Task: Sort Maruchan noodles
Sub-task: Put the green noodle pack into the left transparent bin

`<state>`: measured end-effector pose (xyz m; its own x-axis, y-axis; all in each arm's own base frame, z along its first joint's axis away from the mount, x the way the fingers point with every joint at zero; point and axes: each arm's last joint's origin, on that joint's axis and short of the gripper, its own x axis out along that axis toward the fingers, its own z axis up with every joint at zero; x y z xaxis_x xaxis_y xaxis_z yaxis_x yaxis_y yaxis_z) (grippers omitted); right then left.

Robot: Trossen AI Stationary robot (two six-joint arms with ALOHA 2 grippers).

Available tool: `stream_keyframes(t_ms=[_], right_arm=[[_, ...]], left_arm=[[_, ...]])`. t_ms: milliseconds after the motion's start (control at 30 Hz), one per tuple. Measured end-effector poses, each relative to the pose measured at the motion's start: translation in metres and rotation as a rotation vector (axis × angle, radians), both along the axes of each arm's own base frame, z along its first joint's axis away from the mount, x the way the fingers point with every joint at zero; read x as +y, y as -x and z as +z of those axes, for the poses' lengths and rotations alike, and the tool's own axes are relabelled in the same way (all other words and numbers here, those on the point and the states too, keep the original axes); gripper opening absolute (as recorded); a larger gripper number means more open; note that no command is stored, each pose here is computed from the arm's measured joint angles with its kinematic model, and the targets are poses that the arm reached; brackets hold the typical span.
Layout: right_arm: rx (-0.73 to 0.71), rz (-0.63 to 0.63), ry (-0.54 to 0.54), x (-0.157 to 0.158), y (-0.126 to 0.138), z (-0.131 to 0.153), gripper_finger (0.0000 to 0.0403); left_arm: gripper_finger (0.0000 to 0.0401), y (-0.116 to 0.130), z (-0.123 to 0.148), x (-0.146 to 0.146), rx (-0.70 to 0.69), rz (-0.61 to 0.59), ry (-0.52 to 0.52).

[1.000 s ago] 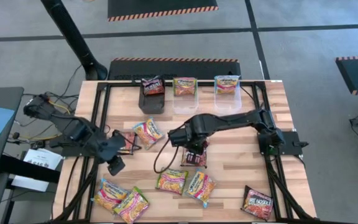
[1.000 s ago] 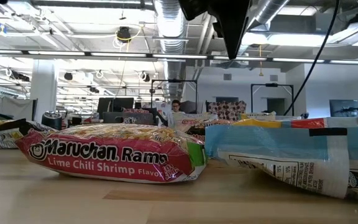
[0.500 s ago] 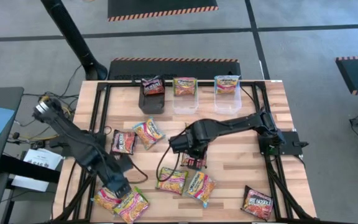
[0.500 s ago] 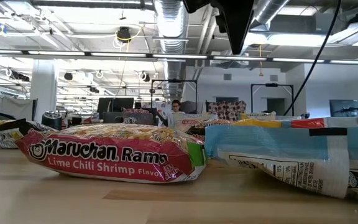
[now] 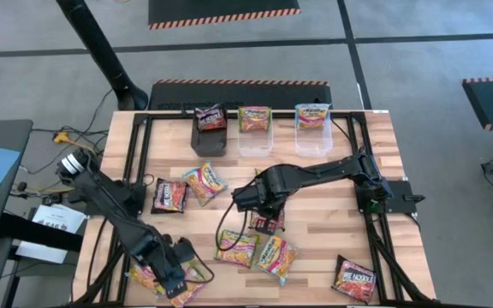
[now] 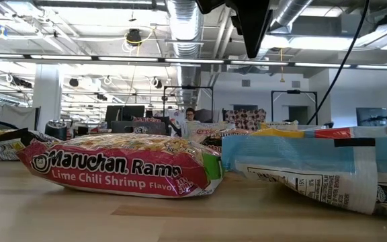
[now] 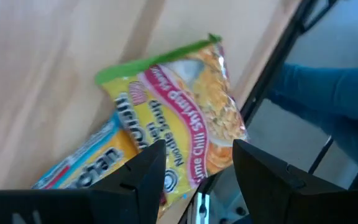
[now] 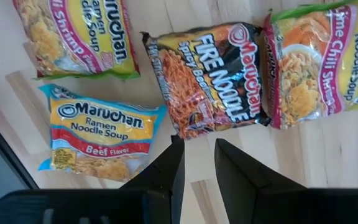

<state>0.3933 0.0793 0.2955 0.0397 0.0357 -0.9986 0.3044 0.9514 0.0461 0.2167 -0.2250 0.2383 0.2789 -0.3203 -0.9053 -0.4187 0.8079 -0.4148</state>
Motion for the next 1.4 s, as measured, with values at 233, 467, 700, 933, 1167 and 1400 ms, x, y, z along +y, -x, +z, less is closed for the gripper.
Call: stream_keyframes(t_ms=[233,467,700,933,1167,1400], right_arm=[[-0.021,0.000,-0.003,0.000,-0.002,0.000,0.0113],[-0.020,-0.016,-0.004,0.000,-0.002,0.000,0.0113],[-0.044,-0.017,-0.009,0.001,-0.004,0.000,0.0113],[-0.060,-0.019,-0.012,0.001,-0.006,0.000,0.0113],[-0.061,-0.019,-0.012,0.001,-0.006,0.000,0.0113],[-0.061,-0.012,-0.013,0.005,-0.005,0.000,0.0113]], left_arm=[[0.0173,-0.005,-0.026,-0.013,0.055,-0.099,-0.041],[0.0173,-0.007,-0.036,-0.019,0.045,-0.132,-0.071],[0.0173,-0.008,-0.039,-0.020,0.025,-0.181,-0.093],[0.0173,-0.013,-0.060,-0.030,0.042,-0.202,-0.098],[0.0173,-0.016,-0.066,-0.033,0.029,-0.200,-0.115],[0.0166,-0.019,-0.090,-0.037,0.102,-0.194,-0.149]])
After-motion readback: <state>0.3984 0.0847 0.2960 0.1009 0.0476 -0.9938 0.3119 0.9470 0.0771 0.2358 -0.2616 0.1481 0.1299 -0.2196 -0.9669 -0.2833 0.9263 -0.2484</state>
